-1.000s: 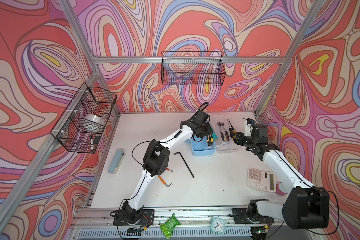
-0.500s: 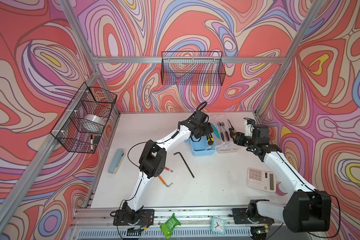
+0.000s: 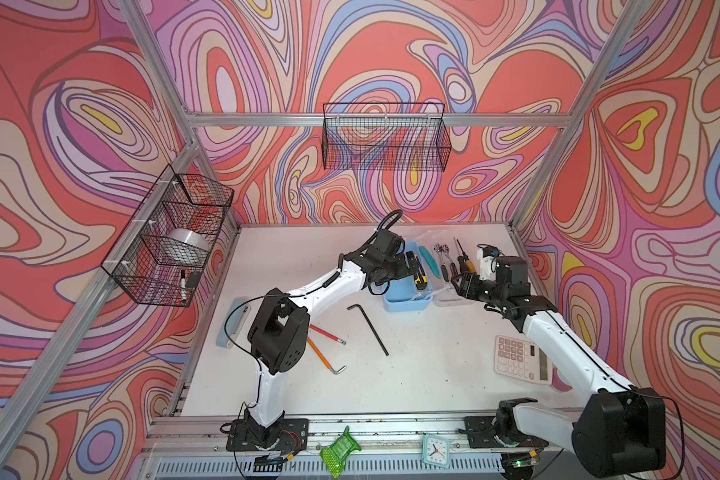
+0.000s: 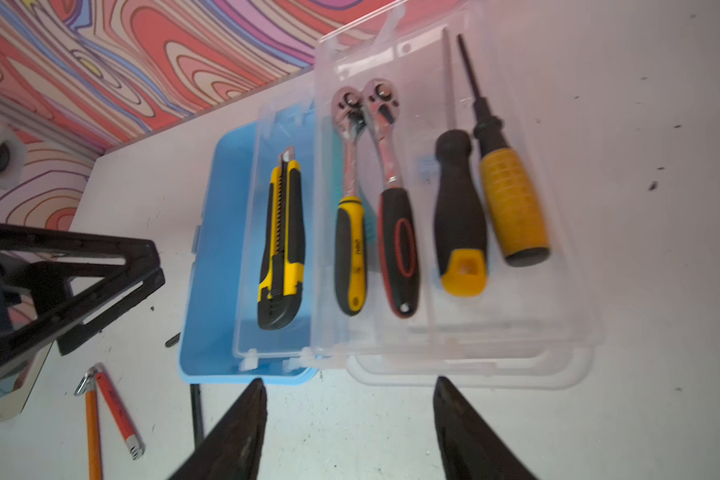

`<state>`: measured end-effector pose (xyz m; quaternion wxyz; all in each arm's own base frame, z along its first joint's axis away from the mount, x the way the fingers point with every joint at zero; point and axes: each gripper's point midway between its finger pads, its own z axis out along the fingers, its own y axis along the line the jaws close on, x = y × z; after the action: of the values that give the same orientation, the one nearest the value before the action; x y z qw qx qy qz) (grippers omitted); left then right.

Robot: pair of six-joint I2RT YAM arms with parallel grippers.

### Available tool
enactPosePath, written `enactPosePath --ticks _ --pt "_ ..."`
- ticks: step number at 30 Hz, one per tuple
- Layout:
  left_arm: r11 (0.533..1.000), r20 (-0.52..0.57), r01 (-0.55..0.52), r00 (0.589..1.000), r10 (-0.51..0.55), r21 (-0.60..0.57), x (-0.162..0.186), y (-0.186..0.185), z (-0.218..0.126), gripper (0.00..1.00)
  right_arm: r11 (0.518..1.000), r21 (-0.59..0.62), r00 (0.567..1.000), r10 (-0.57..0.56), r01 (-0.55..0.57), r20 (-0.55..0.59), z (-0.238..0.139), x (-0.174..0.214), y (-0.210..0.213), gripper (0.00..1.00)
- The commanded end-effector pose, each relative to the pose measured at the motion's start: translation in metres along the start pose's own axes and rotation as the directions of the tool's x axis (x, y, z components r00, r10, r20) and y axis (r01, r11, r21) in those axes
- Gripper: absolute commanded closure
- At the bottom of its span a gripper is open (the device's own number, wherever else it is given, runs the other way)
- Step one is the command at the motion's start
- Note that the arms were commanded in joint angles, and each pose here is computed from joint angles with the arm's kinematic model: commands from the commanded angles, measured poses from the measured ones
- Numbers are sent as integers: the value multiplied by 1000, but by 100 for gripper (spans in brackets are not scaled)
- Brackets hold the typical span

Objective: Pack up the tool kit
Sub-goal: 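Lower the yellow-black knife into the toolbox and open the left gripper, then move the left gripper over the red hex key while the right reaches the black one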

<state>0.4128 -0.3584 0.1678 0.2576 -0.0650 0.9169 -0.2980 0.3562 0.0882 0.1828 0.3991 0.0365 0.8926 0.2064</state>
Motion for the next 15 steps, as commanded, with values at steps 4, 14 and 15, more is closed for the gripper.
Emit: enactPosePath --ticks 4,14,15 --pt "992 120 -10 992 25 -122 -7 36 -35 0 996 -26 996 -87 87 -1 11 17 48 39" --pt "948 208 110 977 -48 -300 4 124 -83 0 962 -55 958 -272 267 -91 39 78 118 42" --pt "939 213 127 975 -59 -319 6 135 -88 0 955 -57 950 -294 290 -104 42 85 124 43"
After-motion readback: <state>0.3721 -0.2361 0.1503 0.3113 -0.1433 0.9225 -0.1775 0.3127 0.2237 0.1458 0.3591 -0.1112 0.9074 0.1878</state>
